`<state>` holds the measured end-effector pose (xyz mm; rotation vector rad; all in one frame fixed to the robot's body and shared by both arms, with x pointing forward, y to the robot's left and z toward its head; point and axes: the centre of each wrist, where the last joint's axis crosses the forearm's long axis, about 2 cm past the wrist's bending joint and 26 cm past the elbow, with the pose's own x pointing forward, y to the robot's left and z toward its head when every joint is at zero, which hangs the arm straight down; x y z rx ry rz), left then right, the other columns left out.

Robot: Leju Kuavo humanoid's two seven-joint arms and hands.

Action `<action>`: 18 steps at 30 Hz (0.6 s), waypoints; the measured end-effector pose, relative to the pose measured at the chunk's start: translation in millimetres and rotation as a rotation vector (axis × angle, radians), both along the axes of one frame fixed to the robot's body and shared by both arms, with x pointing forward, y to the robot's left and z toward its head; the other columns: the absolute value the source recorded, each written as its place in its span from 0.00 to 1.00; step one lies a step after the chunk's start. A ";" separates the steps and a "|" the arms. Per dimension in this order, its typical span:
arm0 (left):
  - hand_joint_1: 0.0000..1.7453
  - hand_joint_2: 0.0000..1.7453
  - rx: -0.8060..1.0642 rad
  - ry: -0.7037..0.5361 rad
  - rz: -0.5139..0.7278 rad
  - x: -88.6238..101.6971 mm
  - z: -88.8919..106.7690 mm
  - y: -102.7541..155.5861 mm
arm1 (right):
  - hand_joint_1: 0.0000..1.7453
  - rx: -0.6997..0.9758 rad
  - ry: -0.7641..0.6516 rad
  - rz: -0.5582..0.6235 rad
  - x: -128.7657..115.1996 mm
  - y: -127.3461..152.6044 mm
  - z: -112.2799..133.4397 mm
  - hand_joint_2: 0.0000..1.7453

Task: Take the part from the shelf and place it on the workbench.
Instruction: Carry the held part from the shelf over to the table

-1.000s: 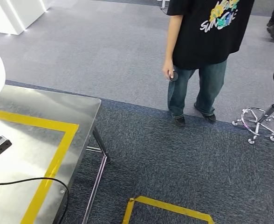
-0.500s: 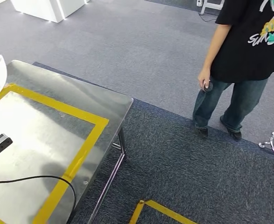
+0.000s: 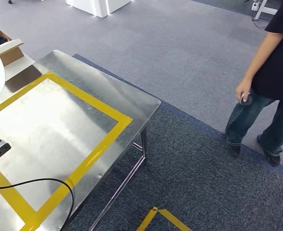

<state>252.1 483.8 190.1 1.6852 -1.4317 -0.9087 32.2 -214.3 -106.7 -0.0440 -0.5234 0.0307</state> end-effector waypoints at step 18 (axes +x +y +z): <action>1.00 1.00 0.005 0.024 0.022 -5.1 -2.2 3.7 | 0.00 0.004 -0.007 0.000 1.0 -0.5 0.0 0.00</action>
